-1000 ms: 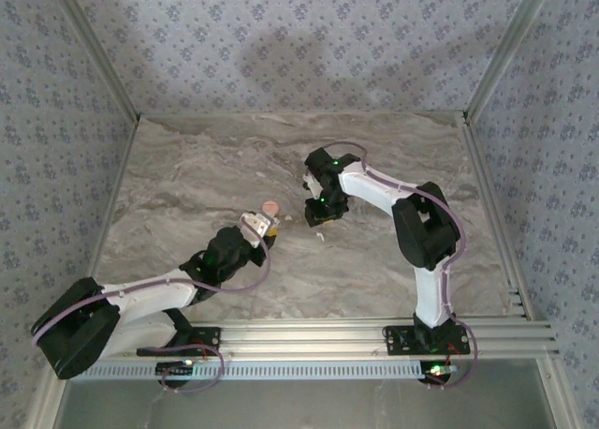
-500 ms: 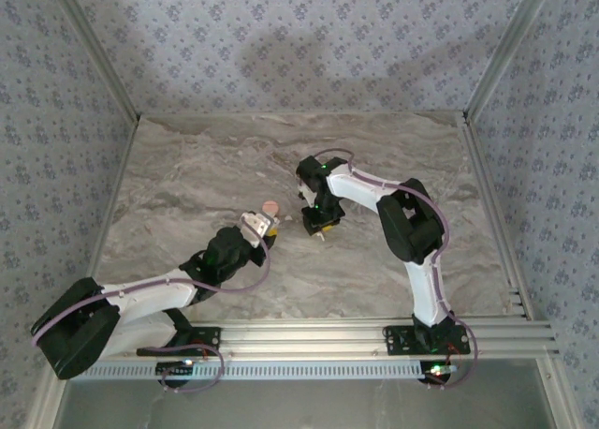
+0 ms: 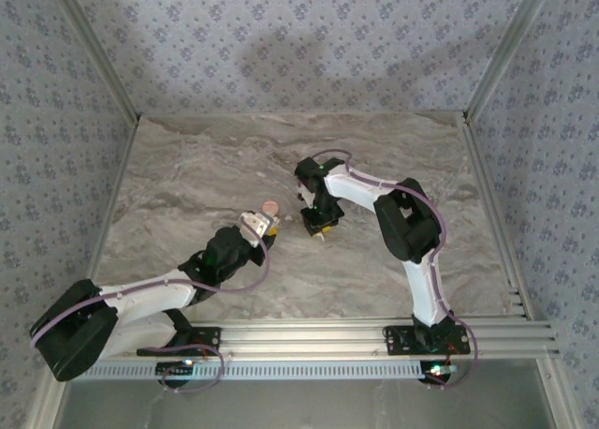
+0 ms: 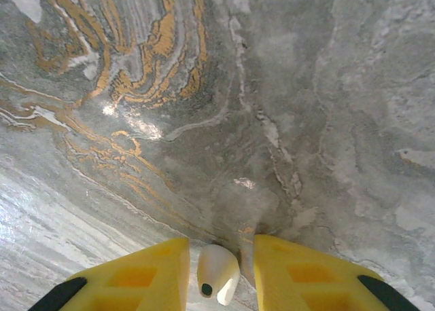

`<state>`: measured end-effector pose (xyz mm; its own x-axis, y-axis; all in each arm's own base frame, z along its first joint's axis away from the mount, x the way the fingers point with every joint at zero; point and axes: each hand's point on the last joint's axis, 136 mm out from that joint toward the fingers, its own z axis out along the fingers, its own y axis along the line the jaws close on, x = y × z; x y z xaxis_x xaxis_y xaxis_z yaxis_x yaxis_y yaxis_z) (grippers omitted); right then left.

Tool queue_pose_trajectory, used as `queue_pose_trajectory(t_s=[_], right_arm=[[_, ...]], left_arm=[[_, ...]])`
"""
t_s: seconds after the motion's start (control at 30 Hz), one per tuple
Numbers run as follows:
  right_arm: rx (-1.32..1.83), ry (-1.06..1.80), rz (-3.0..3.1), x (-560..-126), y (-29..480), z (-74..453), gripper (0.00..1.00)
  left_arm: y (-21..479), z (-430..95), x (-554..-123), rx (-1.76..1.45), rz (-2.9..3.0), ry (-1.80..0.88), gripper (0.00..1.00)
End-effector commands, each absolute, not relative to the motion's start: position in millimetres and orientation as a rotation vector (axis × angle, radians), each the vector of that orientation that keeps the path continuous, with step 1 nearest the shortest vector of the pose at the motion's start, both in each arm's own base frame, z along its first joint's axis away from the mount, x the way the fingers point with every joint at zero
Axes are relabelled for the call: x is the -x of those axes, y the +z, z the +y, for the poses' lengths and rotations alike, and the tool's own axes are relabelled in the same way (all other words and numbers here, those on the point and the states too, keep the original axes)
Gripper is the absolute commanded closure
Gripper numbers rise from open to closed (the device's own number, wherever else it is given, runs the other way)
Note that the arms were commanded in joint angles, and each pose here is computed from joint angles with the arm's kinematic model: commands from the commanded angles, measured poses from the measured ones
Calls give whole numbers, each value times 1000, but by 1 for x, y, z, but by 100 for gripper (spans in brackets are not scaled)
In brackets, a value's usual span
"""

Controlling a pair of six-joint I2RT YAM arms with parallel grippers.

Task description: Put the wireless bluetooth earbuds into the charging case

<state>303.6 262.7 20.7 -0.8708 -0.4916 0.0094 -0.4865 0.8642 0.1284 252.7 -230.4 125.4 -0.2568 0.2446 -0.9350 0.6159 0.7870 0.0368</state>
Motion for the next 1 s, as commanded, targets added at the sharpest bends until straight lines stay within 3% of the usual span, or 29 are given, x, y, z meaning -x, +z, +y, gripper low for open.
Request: queue_pose_trajectory(t_s=[0.0, 0.5, 0.97], right_arm=[[-798, -122, -2957, -298, 15, 259, 69], [-821, -100, -3002, -299, 25, 258, 80], [-745, -428, -3186, -305, 68, 261, 85]], left_arm=[[143, -232, -257, -632, 1798, -426, 89], [142, -231, -257, -626, 1805, -421, 89], [139, -244, -262, -613, 1809, -475, 90]])
